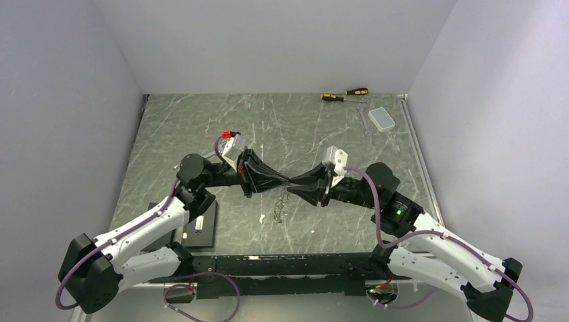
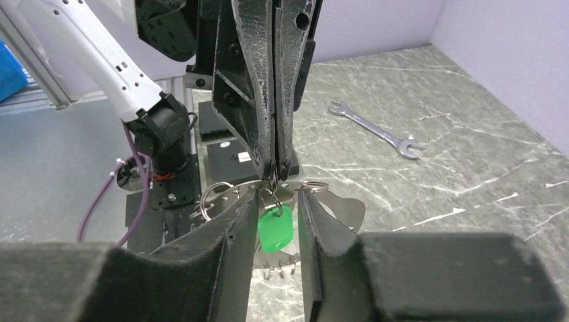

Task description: Put the keys on the keyring

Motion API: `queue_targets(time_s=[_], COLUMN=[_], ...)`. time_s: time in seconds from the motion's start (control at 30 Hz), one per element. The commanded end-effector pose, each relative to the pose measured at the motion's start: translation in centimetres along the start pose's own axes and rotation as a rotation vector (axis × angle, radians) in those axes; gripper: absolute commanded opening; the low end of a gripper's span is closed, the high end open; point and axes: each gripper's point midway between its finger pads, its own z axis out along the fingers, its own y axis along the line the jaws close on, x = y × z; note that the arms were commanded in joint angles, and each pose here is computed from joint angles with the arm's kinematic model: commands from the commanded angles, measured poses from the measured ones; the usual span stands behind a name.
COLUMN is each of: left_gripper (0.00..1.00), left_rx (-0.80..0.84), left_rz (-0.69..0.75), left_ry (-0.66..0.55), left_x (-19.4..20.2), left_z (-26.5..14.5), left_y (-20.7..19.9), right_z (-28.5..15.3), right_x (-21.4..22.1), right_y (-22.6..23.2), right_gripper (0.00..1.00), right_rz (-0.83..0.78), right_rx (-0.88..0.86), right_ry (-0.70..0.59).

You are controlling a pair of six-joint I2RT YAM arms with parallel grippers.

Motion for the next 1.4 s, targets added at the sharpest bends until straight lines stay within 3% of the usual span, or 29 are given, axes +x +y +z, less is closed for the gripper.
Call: queue_targets(time_s=[0.0,0.3,0.77,1.23,1.37], left_gripper=[0.00,0.00,0.00,0.00,0.00], left_rx=[0.049,0.053,0.053,0.062,0.059], left_rz=[0.045,0.050,0.050,0.043,0.044], left_ry=[-0.046,-0.057,-0.053,-0.051,-0.045], left_x=[-1.67,-1.88,-1.73,-1.28,-1.14], left_z=[0.15,0.29,0.35,0.36,0.33], left_y=[-1.47,-1.45,-1.36,-1.36,-1.27], right_z=[0.23,0.63,0.65,0.89,0.88], right_x=[-3.32,-2.85,-3.56,-3.70,-3.70], right_y=[0.53,0.64,0.56,0.40,0.52], right_gripper=[0.28,0.17,0.17,0.00,0.00], right_rz=[-0.055,-0.048,-0.059,-0.059,-0.059], right_rx=[-0.033,-0.050,-0.046,-0.042,-0.049], right_ry=[-0.097,-0.081,-0.104,-0.105,-0.103])
